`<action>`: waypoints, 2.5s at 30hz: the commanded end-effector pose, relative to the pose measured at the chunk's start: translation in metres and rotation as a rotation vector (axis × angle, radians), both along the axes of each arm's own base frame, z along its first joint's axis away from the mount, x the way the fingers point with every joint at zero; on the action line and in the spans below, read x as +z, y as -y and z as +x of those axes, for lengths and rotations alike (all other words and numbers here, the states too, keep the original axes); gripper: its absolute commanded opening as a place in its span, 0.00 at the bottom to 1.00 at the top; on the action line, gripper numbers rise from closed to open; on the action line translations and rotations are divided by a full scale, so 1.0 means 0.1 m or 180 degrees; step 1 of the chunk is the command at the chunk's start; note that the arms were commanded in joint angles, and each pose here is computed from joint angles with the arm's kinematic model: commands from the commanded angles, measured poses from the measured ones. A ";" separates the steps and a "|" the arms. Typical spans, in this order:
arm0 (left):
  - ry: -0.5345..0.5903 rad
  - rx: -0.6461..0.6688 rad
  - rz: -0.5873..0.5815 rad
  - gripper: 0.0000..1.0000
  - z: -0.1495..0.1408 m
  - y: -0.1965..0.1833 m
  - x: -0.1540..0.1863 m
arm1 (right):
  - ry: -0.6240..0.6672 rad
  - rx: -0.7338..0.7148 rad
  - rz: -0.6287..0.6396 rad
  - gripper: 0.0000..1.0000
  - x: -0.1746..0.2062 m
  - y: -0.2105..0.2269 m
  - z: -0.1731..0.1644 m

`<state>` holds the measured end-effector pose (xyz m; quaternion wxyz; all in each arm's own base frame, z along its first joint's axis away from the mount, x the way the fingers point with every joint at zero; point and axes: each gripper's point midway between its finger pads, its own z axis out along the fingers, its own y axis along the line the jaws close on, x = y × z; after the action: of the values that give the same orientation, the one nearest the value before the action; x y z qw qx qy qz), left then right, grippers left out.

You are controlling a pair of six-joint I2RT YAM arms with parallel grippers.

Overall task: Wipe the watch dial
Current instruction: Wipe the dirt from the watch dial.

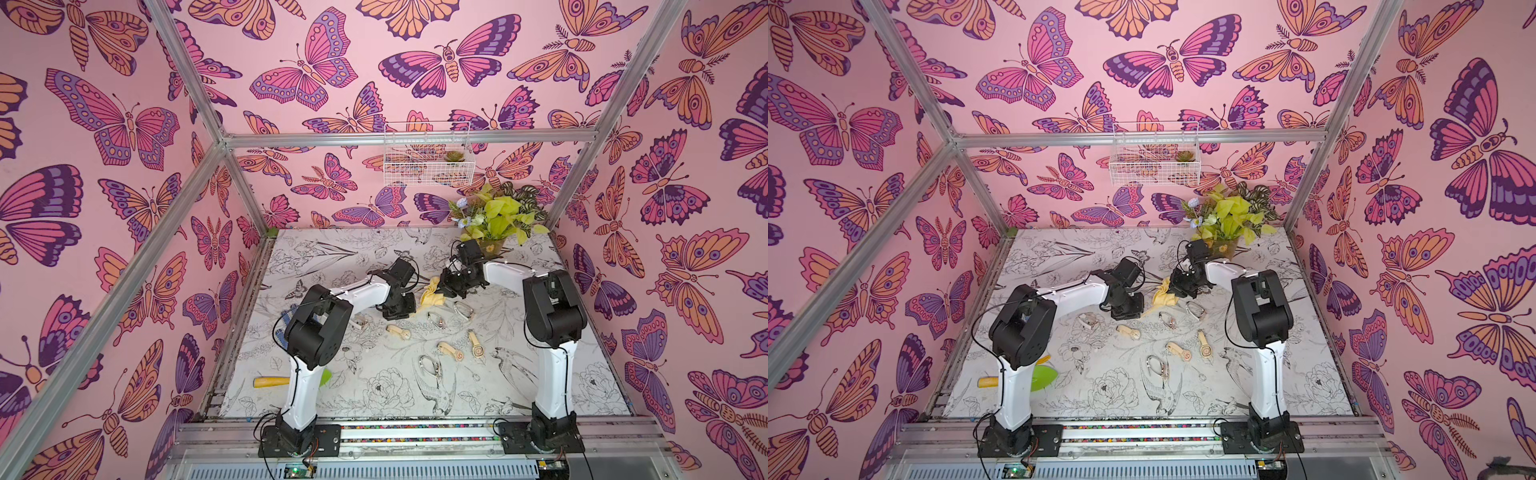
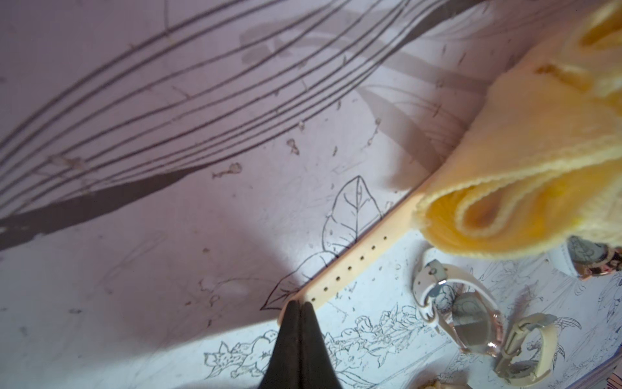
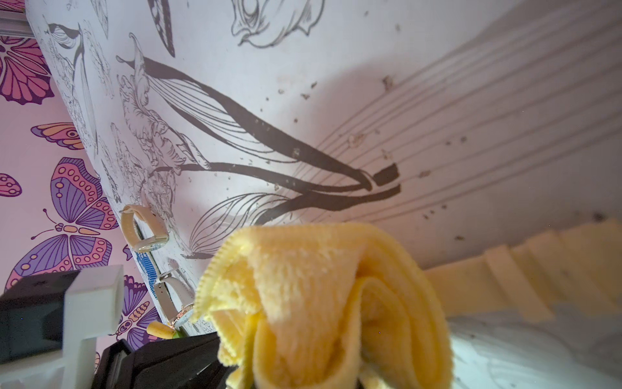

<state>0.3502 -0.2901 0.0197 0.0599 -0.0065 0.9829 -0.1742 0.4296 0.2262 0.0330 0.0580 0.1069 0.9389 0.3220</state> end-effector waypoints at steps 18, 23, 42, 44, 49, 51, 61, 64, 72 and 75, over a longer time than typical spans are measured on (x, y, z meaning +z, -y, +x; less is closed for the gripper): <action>-0.0415 -0.0152 0.0901 0.00 -0.24 -0.53 -0.51 | -0.0081 -0.0118 -0.0653 0.00 -0.05 0.61 0.00; -0.0395 -0.0160 0.0950 0.00 -0.21 -0.58 -0.47 | 0.0087 -0.0092 -0.0518 0.00 0.19 0.52 0.15; -0.0292 0.0045 0.0971 0.00 -0.04 -1.05 -0.23 | 0.0242 0.0313 0.0018 0.00 0.46 -0.34 0.10; -0.0281 0.0036 0.0973 0.00 -0.04 -1.06 -0.21 | 0.0232 0.0366 0.0020 0.00 0.41 -0.45 0.07; -0.0298 0.0018 0.0977 0.00 -0.06 -1.06 -0.21 | 0.0191 0.0500 -0.0003 0.00 0.26 -0.71 0.05; -0.0296 0.0013 0.0974 0.00 -0.07 -1.06 -0.20 | 0.0157 0.0506 -0.0048 0.00 0.16 -0.76 0.05; -0.0299 -0.0020 0.0974 0.00 -0.08 -1.08 -0.18 | 0.0007 0.0417 -0.0629 0.00 -0.25 -0.57 0.12; -0.0313 -0.0010 0.0982 0.00 -0.09 -1.10 -0.20 | 0.0022 0.0387 -0.0810 0.00 -0.30 -0.45 0.09; -0.0351 0.0028 0.0997 0.00 -0.10 -1.18 -0.22 | -0.0049 0.0241 -0.1038 0.00 -0.45 -0.11 -0.05; -0.0358 0.0032 0.0994 0.00 -0.10 -1.19 -0.23 | -0.0096 0.0160 -0.1113 0.00 -0.46 0.04 -0.05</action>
<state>0.3695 -0.2148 0.0186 0.0660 -0.0009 0.9934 -0.0941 0.4325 0.2895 0.0334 0.0770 0.0262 0.9584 0.2738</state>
